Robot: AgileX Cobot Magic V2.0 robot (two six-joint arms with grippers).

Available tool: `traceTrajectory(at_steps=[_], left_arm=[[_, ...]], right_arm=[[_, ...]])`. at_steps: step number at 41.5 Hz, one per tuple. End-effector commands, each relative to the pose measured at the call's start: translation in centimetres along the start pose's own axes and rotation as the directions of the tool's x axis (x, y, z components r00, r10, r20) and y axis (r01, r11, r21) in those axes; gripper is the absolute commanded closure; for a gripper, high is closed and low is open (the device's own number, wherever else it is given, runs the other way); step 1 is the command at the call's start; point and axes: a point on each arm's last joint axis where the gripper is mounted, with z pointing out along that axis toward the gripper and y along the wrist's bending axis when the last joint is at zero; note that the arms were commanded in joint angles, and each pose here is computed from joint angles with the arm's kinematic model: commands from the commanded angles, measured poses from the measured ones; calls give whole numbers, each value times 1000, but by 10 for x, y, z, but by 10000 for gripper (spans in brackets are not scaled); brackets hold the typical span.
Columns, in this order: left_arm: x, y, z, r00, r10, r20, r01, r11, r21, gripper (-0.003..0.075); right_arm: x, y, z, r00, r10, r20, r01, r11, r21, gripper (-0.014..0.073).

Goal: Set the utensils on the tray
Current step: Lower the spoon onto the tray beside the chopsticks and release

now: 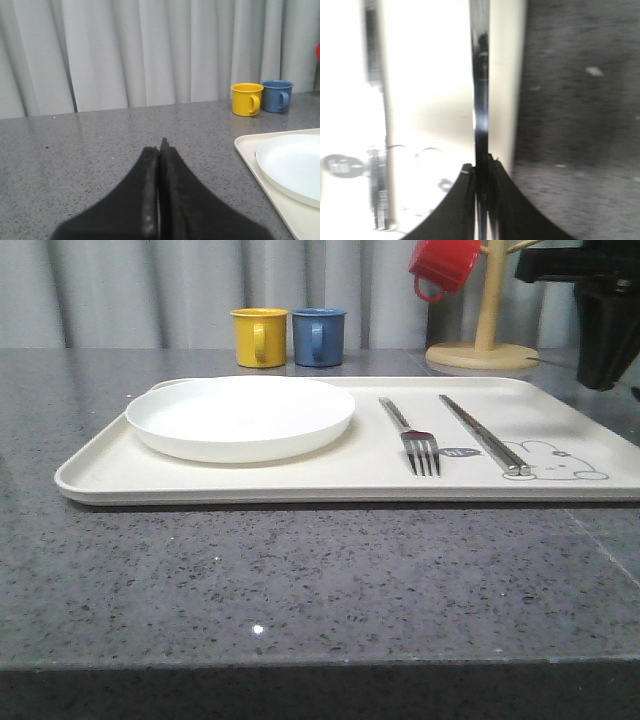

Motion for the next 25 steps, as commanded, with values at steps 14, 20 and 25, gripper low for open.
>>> traceTrajectory(at_steps=[14, 20, 25], left_arm=[[-15, 2, -1, 995, -16, 98, 17, 1000, -12, 739], [-15, 2, -1, 995, -16, 98, 17, 1000, -12, 739], [-15, 2, -1, 995, -16, 98, 17, 1000, -12, 739]], right_arm=[[-14, 11, -1, 989, 117, 95, -110, 991, -71, 663], [-16, 10, 9, 991, 114, 74, -110, 992, -55, 663], [-16, 8, 14, 992, 106, 62, -104, 994, -33, 663]])
